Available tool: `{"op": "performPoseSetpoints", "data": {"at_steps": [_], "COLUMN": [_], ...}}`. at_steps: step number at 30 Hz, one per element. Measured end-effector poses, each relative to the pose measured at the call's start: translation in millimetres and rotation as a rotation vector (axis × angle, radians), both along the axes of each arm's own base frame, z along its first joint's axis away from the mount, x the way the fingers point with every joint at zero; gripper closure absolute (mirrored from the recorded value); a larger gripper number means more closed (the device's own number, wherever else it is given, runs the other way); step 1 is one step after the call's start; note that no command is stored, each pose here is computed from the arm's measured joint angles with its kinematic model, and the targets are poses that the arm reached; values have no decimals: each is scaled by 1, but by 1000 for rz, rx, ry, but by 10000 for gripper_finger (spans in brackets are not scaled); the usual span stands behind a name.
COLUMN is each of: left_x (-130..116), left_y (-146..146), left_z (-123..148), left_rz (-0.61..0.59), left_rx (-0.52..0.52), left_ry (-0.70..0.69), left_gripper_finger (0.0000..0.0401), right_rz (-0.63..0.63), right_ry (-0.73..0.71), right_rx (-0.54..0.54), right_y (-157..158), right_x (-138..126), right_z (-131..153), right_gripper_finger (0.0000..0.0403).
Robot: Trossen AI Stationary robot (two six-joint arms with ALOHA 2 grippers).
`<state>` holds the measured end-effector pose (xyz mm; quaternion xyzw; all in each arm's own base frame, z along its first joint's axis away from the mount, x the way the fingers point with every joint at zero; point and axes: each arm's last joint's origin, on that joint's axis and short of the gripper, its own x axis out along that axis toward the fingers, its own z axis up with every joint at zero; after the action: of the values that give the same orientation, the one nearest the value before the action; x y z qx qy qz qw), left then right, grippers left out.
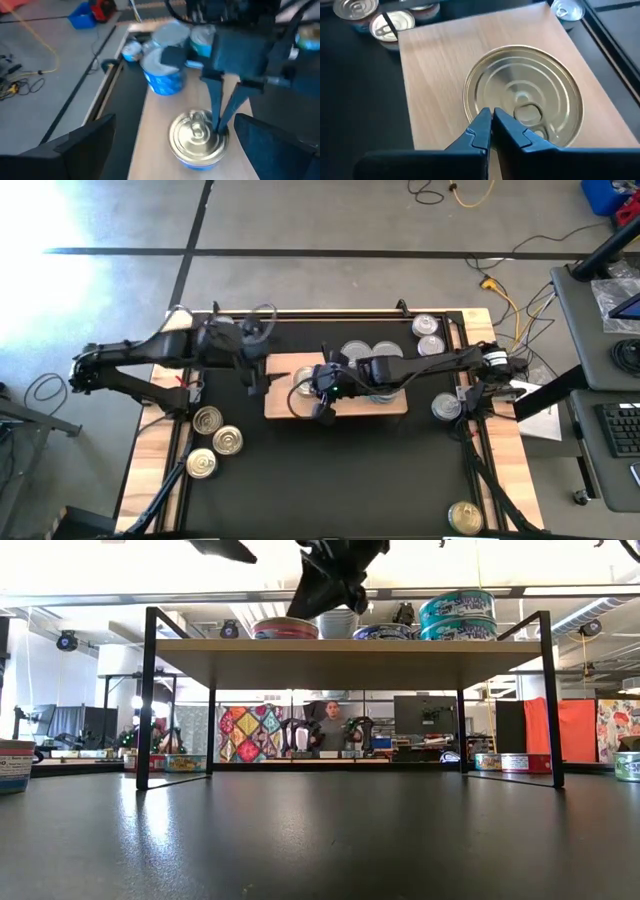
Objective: Stack canned seafood by type on shelf
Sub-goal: Put the blue pink tuna can on the shelf
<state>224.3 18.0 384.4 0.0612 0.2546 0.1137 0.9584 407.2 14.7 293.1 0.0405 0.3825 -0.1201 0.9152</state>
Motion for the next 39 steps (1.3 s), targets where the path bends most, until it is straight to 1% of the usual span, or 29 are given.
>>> {"op": "performPoseSetpoints", "data": {"at_steps": [2,7,9,12,14,17,20,23,25,29,31,36,39], "left_x": [-7,-22,-26,-29,-30,-30,-29,-29,-28,-27,-26,-23,-21], "left_y": [0,-1,-1,-1,-1,-1,-1,-1,-1,-1,-1,-1,-1], "left_z": [9,29,32,32,31,30,29,29,29,27,27,25,24], "left_rz": [22,45,52,60,64,69,74,75,75,76,76,77,78], "left_rx": [-6,-37,-51,-68,-75,-85,-95,-96,-96,-96,-96,-95,-95], "left_ry": [-22,-94,-112,-124,-122,-119,-122,-121,-120,-115,-112,-102,-97], "left_gripper_finger": [13,13,13,13,13,13,13,13,13,13,13,13,13], "right_rz": [-15,-4,6,-19,-32,-49,-35,45,83,75,62,56,41], "right_ry": [32,49,59,86,99,89,44,-49,-65,-18,34,130,140], "right_rx": [-14,-31,-56,-112,-125,-117,-97,-17,-3,-21,-21,-40,-37], "right_y": [-1,-3,-5,-12,-17,-20,-18,-13,-12,-18,-23,-34,-42], "right_x": [-2,-7,-12,-16,-18,-19,-16,-10,-6,-3,-6,-17,-19], "right_z": [-2,2,7,11,13,16,22,27,24,12,7,6,8], "right_gripper_finger": [390,390,390,390,390,390,390,390,390,390,390,390,390]}}
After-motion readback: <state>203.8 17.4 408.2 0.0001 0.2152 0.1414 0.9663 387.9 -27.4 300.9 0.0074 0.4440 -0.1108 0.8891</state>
